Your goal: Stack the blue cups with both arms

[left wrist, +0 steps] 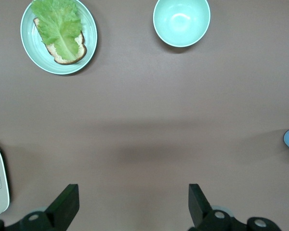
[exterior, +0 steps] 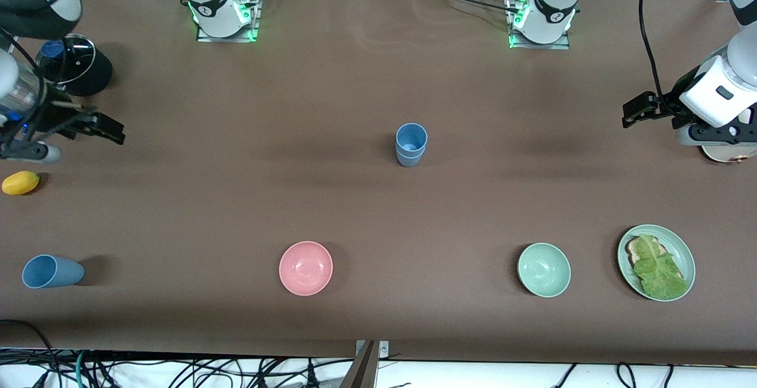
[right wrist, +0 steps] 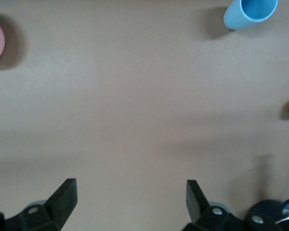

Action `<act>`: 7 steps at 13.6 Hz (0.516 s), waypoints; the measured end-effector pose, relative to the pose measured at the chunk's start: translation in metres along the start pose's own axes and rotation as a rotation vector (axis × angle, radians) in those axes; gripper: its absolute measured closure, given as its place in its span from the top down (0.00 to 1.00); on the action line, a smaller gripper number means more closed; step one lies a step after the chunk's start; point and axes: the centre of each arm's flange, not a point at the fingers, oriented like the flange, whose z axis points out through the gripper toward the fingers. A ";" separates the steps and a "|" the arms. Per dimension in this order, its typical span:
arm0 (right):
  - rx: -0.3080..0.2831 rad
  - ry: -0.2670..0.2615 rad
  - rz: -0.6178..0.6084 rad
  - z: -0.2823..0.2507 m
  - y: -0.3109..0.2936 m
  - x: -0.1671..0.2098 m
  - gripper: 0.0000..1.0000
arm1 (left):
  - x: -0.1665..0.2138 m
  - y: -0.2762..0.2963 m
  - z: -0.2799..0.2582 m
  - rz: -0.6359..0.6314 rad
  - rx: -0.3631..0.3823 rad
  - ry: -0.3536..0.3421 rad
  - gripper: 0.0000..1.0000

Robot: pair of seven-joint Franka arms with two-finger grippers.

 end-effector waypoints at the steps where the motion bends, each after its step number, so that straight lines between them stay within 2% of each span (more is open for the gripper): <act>1: 0.001 0.006 -0.017 -0.003 0.003 -0.002 1.00 | 0.000 0.000 0.000 0.000 0.000 0.000 1.00; 3: 0.002 0.014 -0.026 -0.003 0.004 -0.002 1.00 | 0.000 0.000 0.000 0.000 0.000 0.000 1.00; 7: 0.003 -0.010 -0.029 0.010 0.002 -0.002 1.00 | 0.000 0.000 0.000 0.000 0.000 0.000 1.00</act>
